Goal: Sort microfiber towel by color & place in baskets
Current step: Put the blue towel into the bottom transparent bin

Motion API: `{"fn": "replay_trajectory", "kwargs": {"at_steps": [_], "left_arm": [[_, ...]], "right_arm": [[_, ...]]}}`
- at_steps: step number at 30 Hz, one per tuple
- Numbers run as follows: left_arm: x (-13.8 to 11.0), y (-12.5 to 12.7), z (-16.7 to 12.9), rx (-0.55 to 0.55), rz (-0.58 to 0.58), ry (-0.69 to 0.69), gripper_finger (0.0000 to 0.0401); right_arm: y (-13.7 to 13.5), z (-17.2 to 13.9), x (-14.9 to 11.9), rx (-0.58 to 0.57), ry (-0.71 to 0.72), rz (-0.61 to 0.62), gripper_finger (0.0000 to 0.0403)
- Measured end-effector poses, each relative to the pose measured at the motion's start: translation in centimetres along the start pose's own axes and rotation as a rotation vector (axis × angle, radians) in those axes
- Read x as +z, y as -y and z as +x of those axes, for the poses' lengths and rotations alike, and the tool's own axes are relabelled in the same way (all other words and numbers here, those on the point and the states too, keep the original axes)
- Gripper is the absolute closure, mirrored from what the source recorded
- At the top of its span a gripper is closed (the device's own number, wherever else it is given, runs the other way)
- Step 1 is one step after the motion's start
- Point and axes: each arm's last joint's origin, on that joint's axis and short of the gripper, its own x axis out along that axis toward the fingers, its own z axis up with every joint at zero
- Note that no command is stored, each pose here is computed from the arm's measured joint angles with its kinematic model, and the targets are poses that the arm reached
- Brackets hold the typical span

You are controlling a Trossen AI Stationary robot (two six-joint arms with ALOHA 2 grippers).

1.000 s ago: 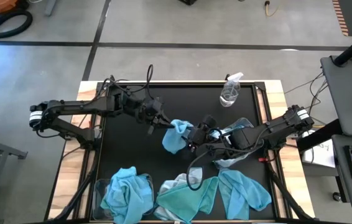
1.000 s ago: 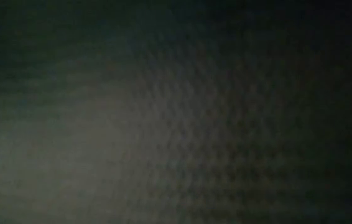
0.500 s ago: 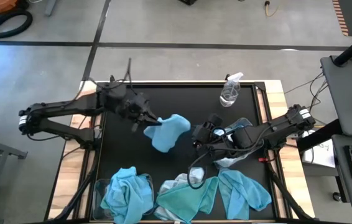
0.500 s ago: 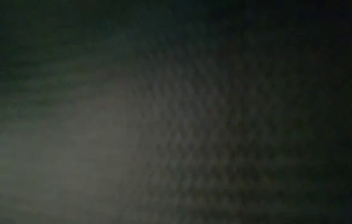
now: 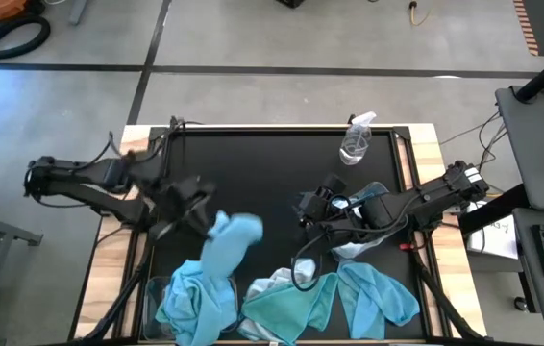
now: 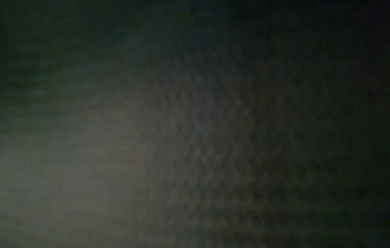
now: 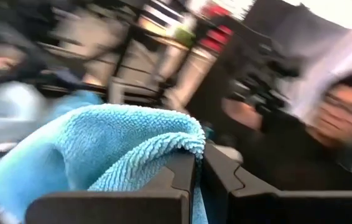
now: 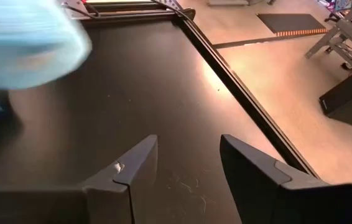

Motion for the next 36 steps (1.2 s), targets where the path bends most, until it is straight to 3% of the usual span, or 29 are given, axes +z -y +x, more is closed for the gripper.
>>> {"fn": "replay_trajectory", "kwargs": {"at_steps": [3,6,13,18,23,30,36], "left_arm": [[-1.0,2.4,0.9,-0.07,0.008,-0.035,0.0401],[-2.1,4.7,1.8,-0.051,0.023,-0.035,0.0401],[-5.3,8.3,2.1,0.173,-0.026,-0.053,0.0401],[-7.6,9.0,1.7,0.361,-0.121,-0.109,0.0401],[-9.1,9.8,3.2,0.361,-0.168,-0.17,0.0401],[-11.4,10.5,7.2,0.26,-0.254,-0.312,0.0401],[-13.7,9.7,8.3,0.4,-0.407,-0.433,0.0401]], "right_arm": [[0.0,0.0,0.0,0.001,-0.001,0.001,0.0232],[0.0,0.0,0.0,0.002,-0.001,0.032,0.0232],[-0.2,0.0,-0.1,0.059,-0.033,0.07,0.0232],[-0.3,0.0,-0.1,0.095,-0.057,0.133,0.0232],[-0.3,0.0,-0.2,0.115,-0.071,0.165,0.0232],[-0.4,-0.1,-0.2,0.134,-0.084,0.186,0.0232],[-0.4,-0.1,-0.2,0.136,-0.089,0.225,0.0232]]}}
